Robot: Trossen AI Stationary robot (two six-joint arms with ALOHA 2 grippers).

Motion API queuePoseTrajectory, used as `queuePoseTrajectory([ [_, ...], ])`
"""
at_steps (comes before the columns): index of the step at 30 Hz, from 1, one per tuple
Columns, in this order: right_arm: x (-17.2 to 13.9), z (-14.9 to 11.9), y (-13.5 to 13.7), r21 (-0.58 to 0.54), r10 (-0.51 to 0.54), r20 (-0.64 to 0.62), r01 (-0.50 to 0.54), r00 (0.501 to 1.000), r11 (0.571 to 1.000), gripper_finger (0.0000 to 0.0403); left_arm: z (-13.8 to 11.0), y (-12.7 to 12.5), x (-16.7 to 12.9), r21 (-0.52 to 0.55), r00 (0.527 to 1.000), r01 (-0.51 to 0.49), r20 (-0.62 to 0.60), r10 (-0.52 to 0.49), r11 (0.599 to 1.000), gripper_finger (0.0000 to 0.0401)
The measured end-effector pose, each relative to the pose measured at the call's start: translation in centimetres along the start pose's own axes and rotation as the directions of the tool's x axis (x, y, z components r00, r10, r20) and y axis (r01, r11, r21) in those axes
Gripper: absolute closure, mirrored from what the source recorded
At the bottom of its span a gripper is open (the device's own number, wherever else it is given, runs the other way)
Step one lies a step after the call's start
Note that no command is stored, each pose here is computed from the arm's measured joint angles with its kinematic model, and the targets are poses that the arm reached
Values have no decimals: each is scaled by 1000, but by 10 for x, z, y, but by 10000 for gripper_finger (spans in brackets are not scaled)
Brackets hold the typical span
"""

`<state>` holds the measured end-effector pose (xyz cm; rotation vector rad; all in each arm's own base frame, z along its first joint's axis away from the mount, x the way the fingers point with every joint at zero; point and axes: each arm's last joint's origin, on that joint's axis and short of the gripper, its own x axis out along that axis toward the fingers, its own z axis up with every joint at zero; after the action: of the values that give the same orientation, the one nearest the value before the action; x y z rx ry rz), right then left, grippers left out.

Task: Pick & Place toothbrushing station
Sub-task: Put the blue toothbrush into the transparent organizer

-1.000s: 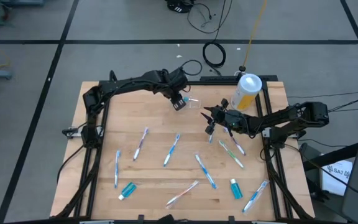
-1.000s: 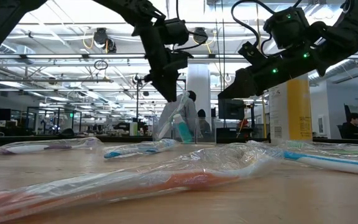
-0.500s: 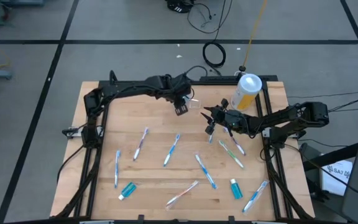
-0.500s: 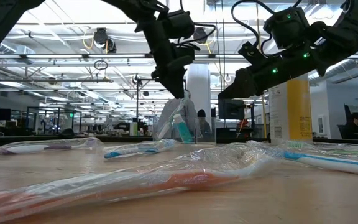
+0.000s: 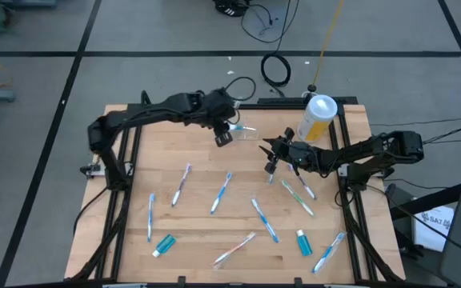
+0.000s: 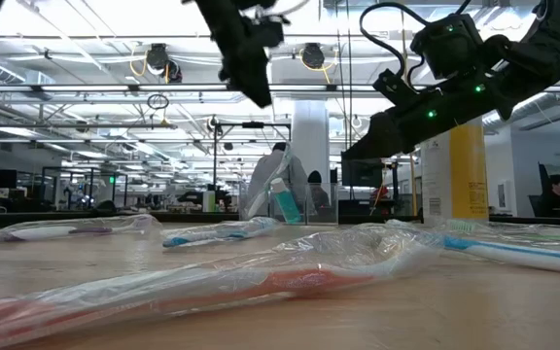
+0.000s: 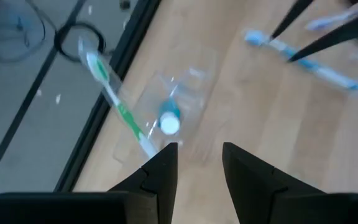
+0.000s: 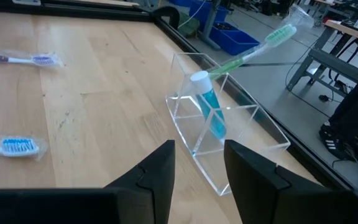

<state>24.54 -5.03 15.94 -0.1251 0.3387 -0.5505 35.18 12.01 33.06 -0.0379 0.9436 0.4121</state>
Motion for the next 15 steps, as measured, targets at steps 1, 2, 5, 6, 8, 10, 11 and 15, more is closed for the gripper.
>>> queuePoseTrajectory([
  [1,0,0,0,8,0,-1,0,1000,1000,273,-3,0,-6,0,1000,2,13,-2,1000,267],
  [2,0,0,0,22,1,-4,-1,1000,1000,273,-8,-2,-11,4,1000,4,19,-5,1000,267],
  [5,0,-2,0,49,3,-22,-1,1000,999,273,-27,-4,-20,4,998,7,65,-7,1000,267],
  [6,0,-3,0,50,2,-25,-1,1000,999,273,-35,-4,-22,1,996,9,85,-9,1000,267],
  [8,0,-3,0,49,3,-29,-1,1000,999,272,-51,-5,-24,-5,992,15,122,-15,1000,267],
  [10,0,-3,0,61,3,-32,-1,999,998,272,-69,-6,-22,-24,988,17,152,-13,1000,267],
  [11,0,-4,0,67,4,-34,-1,999,998,272,-78,-6,-20,-35,986,18,167,-12,999,267],
  [15,0,-4,0,78,3,-36,0,999,997,272,-107,-9,-16,-56,974,26,227,-13,998,267],
])
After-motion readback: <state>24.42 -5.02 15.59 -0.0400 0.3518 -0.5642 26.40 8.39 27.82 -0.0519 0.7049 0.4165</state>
